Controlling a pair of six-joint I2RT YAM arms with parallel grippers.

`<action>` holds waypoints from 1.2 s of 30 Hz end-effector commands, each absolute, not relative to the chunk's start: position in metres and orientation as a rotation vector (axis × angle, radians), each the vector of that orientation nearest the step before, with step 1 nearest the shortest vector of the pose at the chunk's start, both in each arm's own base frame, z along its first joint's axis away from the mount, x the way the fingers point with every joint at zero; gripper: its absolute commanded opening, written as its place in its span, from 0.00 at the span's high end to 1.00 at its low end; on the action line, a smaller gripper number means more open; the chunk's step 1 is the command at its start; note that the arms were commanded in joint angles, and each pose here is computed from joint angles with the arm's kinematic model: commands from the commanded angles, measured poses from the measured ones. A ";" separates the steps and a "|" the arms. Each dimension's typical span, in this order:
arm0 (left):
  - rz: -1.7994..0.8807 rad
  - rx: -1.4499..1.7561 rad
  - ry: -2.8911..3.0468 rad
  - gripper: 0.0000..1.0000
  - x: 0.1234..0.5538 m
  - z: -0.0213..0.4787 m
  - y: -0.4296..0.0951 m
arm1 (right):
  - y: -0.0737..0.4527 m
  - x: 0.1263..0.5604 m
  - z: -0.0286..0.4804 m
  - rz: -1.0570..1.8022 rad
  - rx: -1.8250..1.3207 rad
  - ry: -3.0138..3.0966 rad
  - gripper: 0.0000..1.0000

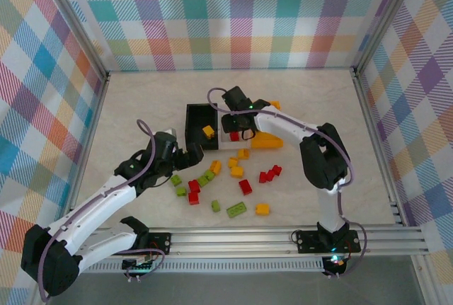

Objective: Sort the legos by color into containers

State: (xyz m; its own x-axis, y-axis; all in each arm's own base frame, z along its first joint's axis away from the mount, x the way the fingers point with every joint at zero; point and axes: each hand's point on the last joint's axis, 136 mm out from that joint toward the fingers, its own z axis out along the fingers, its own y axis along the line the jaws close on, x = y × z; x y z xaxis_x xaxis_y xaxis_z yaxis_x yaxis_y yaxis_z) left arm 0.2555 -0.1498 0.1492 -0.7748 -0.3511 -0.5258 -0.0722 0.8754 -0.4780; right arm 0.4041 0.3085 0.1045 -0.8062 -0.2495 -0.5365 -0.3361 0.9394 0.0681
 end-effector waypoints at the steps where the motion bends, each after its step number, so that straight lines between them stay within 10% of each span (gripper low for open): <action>1: -0.566 -0.291 2.439 0.00 0.250 0.147 -0.147 | 0.313 0.406 0.132 0.255 -0.406 2.504 0.37; 20: -0.602 -0.273 2.461 0.00 0.252 0.144 -0.156 | 0.280 0.224 0.070 0.330 -0.642 2.712 0.27; 36: -0.602 -0.286 2.467 0.00 0.251 0.139 -0.155 | 0.269 0.198 0.013 0.103 -0.711 2.757 0.43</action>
